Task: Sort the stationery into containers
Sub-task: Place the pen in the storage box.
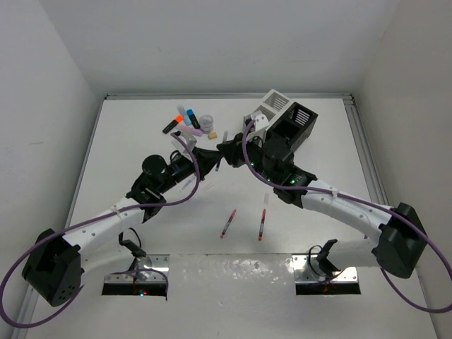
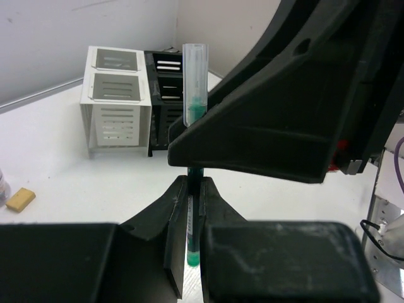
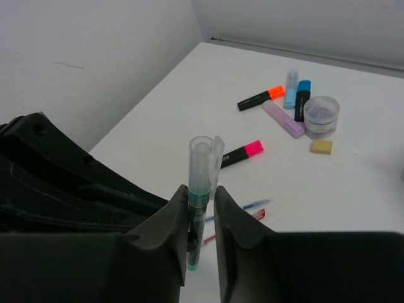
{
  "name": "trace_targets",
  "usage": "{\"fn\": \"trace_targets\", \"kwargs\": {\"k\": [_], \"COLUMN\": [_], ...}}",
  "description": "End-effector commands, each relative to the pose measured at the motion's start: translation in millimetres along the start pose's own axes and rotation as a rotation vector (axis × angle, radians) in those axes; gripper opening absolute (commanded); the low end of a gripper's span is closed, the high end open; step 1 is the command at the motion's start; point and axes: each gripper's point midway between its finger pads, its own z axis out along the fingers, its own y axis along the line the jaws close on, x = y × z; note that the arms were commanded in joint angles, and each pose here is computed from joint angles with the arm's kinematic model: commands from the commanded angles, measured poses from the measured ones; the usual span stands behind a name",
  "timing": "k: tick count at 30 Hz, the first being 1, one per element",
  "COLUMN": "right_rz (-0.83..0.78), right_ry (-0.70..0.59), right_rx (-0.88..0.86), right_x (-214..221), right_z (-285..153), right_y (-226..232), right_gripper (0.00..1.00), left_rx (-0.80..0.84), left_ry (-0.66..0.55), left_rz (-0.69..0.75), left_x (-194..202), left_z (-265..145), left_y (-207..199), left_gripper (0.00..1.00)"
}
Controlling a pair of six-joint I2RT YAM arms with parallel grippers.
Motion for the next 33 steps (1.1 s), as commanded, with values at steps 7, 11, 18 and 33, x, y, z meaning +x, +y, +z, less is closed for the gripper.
{"fn": "trace_targets", "kwargs": {"k": [7, 11, 18, 33], "right_rz": [0.070, 0.078, 0.065, 0.000], "right_ry": [-0.075, -0.053, -0.052, -0.041], "right_rx": [-0.061, -0.051, -0.039, 0.074], "right_x": [-8.2, 6.5, 9.2, 5.2], "right_z": [1.8, -0.6, -4.1, -22.4], "right_y": [11.5, 6.7, 2.9, -20.5], "right_gripper": [0.00, 0.00, 0.00, 0.00], "left_rx": [0.002, 0.006, 0.005, 0.016], "left_ry": [-0.089, -0.105, -0.098, -0.004], "left_rz": [0.032, 0.045, 0.040, 0.030], "left_x": [-26.4, -30.6, -28.0, -13.1], "left_z": [4.1, 4.7, 4.9, -7.8], "left_y": [-3.7, -4.4, -3.9, -9.0], "left_gripper": [0.00, 0.00, 0.00, 0.64]}}
